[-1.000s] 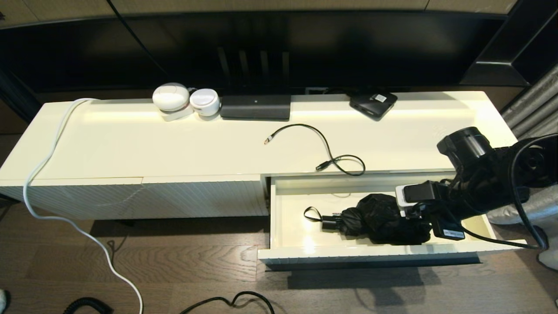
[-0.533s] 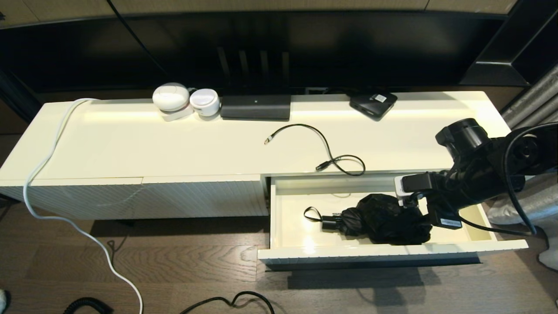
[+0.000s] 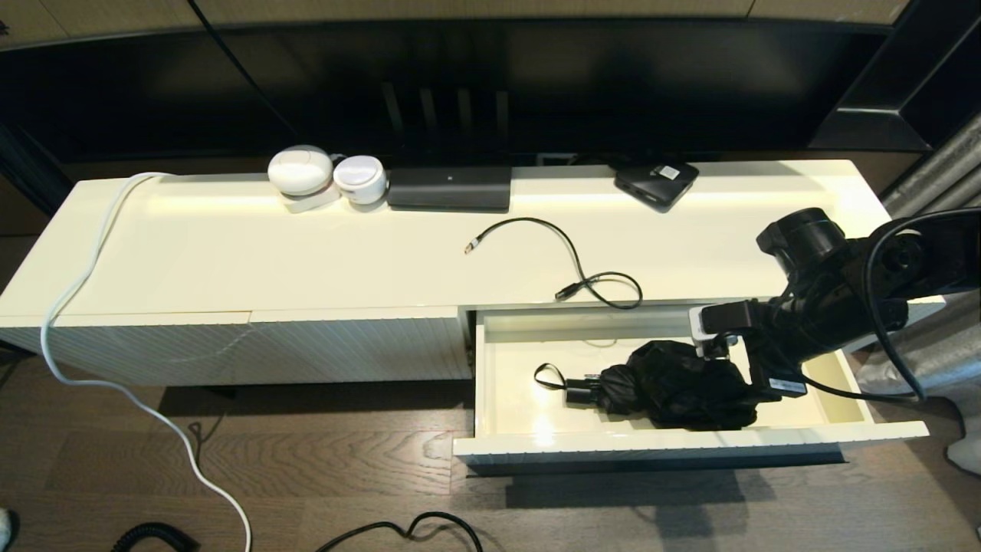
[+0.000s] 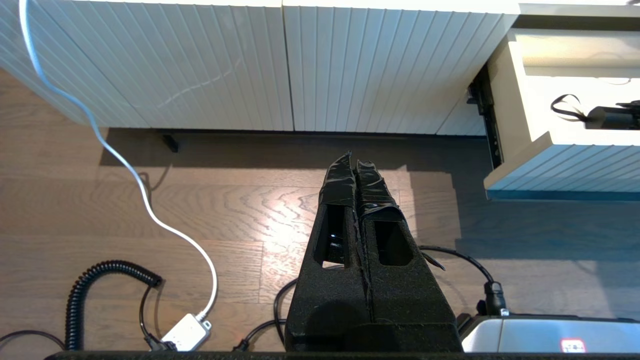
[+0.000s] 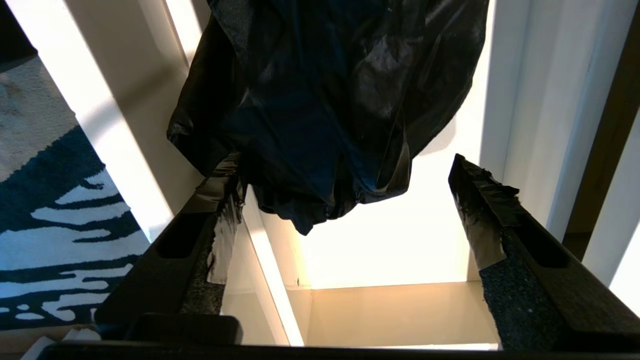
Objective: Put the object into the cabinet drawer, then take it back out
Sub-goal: Take the umbrella out of the drawer and put it on the table
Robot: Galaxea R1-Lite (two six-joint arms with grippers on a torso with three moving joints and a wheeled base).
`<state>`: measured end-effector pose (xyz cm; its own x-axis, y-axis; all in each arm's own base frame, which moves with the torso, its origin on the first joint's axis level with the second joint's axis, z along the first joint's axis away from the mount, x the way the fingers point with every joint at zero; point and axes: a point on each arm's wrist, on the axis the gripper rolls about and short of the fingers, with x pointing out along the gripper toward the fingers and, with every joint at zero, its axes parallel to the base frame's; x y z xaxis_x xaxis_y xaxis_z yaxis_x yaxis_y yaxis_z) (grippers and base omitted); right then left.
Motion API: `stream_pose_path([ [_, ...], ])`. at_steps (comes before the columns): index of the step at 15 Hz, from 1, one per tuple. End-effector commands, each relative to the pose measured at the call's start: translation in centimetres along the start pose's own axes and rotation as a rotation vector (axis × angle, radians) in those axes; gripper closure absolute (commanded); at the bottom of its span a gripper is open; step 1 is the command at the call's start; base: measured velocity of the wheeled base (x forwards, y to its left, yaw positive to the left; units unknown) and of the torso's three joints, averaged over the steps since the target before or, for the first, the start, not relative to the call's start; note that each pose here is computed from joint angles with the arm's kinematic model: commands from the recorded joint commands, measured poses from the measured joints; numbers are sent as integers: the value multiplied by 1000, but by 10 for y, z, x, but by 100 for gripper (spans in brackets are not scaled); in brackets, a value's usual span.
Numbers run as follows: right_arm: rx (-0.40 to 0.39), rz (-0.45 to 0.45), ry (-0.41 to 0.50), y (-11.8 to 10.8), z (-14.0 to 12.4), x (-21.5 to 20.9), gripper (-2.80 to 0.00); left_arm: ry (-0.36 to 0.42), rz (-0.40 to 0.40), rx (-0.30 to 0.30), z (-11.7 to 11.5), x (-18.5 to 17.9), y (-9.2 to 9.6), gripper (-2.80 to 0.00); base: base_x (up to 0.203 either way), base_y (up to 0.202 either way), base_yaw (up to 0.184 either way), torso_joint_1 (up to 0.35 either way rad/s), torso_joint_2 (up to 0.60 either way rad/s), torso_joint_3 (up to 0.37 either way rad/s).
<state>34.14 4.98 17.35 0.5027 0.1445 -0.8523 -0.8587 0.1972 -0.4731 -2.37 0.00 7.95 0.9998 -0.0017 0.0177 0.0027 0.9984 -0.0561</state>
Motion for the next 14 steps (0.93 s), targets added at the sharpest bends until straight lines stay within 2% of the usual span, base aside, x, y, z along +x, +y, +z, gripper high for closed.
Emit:
stream_pose_path([
  [1,-10,19,2,0,2,7,-280,1,0,-1,0,0,0,0,0,0,0,0,0,0],
  [12,-12,43,3,-8,5,26,-280,1,2,-1,0,0,0,0,0,0,0,0,0,0],
  [14,-10,77,18,-11,5,21,-280,1,0,-1,0,0,0,0,0,0,0,0,0,0],
])
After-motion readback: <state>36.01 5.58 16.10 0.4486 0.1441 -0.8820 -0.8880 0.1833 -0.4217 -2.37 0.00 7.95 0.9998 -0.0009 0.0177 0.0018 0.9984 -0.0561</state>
